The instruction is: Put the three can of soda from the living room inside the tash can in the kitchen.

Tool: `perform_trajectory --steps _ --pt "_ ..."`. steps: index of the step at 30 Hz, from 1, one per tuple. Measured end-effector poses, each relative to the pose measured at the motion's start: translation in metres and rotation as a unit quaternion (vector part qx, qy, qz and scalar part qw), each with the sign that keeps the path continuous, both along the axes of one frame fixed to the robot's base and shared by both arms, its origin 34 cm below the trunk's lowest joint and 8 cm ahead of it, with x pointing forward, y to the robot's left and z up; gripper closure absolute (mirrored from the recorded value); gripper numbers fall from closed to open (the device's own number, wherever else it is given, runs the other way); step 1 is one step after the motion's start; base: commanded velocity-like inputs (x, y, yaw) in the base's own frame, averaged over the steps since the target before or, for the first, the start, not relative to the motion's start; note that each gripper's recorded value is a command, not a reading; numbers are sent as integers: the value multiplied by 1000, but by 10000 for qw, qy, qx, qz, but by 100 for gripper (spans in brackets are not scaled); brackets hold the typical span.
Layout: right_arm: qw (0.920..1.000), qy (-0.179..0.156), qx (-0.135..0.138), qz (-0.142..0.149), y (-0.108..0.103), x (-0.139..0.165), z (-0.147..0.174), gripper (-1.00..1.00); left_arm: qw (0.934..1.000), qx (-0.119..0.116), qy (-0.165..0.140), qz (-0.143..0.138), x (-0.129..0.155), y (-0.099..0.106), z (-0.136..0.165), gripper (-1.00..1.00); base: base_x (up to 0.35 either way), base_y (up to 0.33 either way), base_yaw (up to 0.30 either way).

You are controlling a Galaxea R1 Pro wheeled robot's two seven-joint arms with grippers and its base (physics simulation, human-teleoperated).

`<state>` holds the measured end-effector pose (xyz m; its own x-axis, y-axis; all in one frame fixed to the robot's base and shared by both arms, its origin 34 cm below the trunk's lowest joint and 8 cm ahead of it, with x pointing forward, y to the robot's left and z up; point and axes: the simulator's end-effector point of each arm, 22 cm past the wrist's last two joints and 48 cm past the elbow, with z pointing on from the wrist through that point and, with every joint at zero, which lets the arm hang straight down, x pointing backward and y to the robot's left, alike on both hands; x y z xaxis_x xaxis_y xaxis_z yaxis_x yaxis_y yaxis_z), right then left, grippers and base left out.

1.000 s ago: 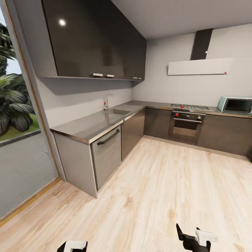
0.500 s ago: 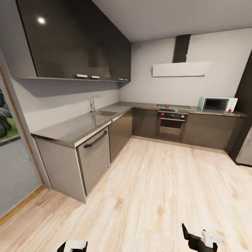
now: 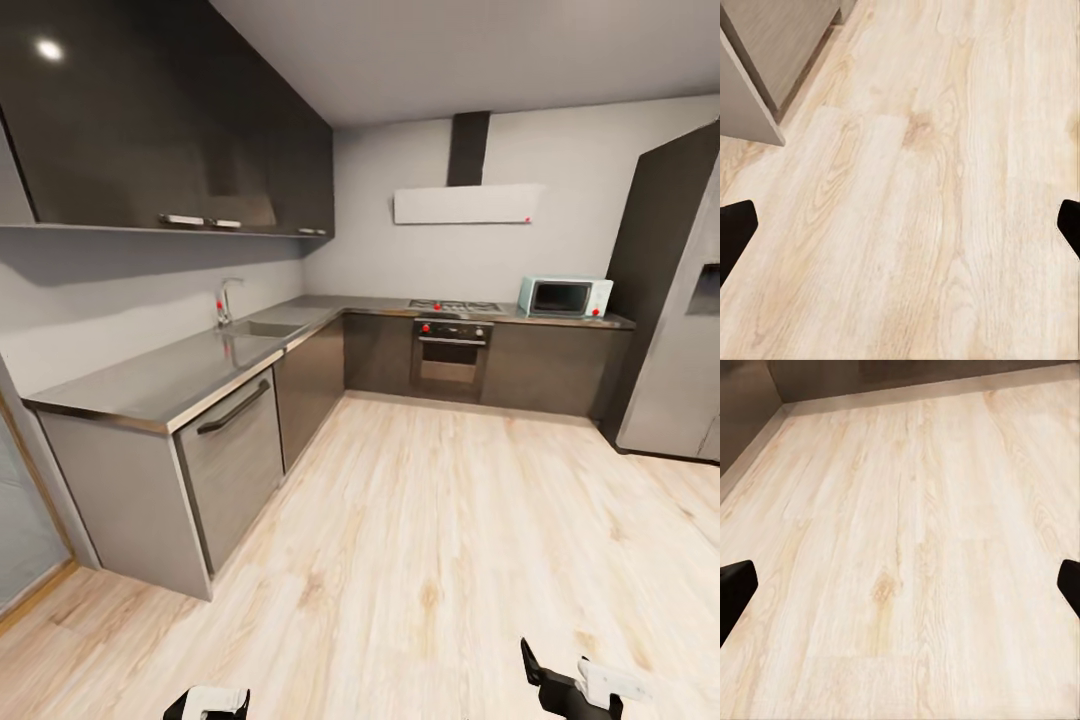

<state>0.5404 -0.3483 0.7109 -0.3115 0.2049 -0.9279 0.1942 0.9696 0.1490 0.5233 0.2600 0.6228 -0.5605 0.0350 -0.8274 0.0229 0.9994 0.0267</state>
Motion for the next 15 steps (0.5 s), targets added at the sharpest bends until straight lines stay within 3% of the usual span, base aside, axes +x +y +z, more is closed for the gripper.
perform_trajectory --steps 15 --pt "10000 -59 0 -1 0 1 5 -100 10000 1 -60 -2 2 0 5 -100 0 0 -245"
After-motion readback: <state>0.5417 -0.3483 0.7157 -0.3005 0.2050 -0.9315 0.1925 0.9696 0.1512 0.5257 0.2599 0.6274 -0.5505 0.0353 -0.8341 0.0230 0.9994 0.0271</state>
